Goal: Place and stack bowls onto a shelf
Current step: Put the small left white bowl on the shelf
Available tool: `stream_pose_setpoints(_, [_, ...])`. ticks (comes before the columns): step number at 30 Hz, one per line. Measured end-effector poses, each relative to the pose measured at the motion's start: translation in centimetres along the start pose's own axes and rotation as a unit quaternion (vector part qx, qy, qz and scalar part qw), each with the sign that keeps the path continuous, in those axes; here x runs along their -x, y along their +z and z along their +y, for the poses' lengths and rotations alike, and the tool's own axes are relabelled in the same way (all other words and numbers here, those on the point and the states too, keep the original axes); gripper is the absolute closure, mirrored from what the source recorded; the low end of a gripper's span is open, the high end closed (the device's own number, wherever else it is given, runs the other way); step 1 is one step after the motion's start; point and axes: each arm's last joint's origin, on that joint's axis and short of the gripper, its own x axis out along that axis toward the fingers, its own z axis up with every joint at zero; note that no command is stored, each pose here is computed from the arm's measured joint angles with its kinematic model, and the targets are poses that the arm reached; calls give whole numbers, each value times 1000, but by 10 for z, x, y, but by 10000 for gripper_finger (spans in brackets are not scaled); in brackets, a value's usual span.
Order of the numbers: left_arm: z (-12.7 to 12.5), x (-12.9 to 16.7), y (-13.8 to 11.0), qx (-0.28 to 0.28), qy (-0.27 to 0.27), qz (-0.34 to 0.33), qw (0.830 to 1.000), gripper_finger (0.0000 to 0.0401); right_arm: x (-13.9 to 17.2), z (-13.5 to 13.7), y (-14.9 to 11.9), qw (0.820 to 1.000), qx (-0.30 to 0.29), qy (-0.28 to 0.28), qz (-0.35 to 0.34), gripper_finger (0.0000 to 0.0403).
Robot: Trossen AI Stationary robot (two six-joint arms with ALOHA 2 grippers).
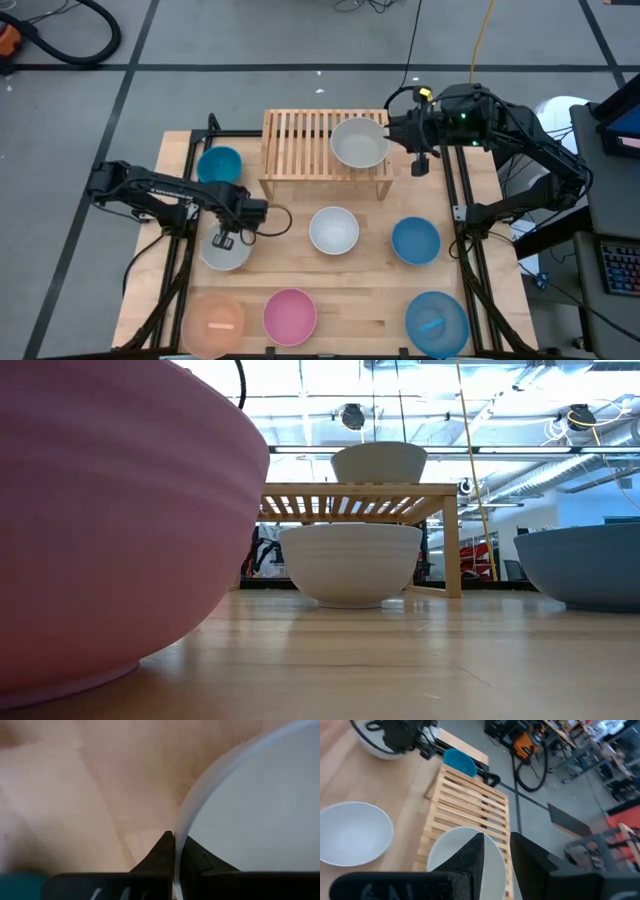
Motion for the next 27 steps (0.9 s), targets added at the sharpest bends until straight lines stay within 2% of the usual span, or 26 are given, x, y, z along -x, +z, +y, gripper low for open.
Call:
stream_pose_setpoints(3, [7, 19, 0, 91, -20, -5, 996, 395, 0, -1, -1, 1000, 0, -23, 17, 314])
stream_pose_setpoints(8, [7, 69, -10, 160, -19, -37, 986, 395, 0, -2, -1, 999, 0, -32, 24, 314])
stream_pose_setpoints(11, [6, 109, -21, 214, -9, -69, 974, 395, 0, -2, -1, 999, 0, -32, 23, 314])
stream_pose_setpoints(14, [10, 151, -32, 286, 25, -120, 950, 395, 0, -2, -1, 999, -1, -35, 20, 314])
stream_pose_setpoints(18, [21, 196, -41, 381, 87, -195, 900, 395, 0, -4, 1, 998, -3, -54, 20, 314])
stream_pose_setpoints(22, [37, 228, -43, 426, 139, -247, 859, 395, 0, -6, 1, 997, -4, -70, 21, 314])
stream_pose_setpoints(24, [46, 240, -40, 433, 150, -262, 849, 395, 0, -7, 1, 997, 1, -71, 21, 314])
stream_pose_setpoints(27, [65, 254, -34, 432, 166, -267, 845, 395, 0, -7, 1, 997, 3, -71, 22, 314])
